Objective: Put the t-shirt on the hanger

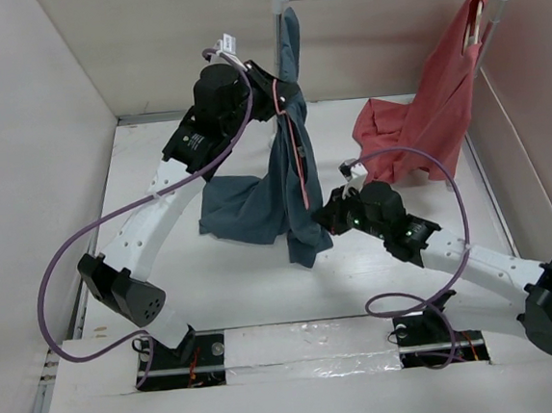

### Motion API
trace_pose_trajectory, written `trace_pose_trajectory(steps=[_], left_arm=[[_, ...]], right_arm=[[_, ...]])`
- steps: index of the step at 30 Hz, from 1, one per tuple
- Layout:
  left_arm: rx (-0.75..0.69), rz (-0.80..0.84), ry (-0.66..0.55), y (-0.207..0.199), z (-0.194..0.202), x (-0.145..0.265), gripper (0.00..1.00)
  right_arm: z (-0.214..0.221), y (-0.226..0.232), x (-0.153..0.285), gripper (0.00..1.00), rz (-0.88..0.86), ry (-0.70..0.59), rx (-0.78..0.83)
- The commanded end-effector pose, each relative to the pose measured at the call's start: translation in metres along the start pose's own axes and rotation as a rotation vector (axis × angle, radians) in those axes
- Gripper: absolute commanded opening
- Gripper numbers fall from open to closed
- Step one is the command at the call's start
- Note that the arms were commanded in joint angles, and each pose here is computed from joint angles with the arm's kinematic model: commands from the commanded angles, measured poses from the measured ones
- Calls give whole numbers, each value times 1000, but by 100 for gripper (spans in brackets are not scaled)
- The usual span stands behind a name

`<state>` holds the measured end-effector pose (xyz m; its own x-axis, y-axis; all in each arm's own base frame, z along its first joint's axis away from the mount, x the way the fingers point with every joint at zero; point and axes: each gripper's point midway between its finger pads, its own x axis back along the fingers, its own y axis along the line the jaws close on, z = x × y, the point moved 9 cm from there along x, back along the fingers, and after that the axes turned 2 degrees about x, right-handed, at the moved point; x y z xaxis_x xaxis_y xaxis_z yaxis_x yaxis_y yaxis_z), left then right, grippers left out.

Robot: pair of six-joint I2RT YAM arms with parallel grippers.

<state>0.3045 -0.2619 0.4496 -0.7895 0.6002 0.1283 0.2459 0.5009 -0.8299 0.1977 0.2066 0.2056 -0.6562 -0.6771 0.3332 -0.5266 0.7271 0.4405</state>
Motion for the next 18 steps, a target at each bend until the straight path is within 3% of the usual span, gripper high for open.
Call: trace_pose_trajectory(steps=[1,4,13,18], left_arm=[[60,210,-184,-37,-37,12,0],[118,270,-238,-36,-53,4,0],[215,352,-292,-36,-83,-22,0],[89,222,-384,-25,-75,-35,0]], right_arm=[[4,19,18,0,-108,40,-26],[27,15,29,0,-85,139,-34],[40,18,49,0,-66,232,-58],[17,37,60,0,-108,241,-17]])
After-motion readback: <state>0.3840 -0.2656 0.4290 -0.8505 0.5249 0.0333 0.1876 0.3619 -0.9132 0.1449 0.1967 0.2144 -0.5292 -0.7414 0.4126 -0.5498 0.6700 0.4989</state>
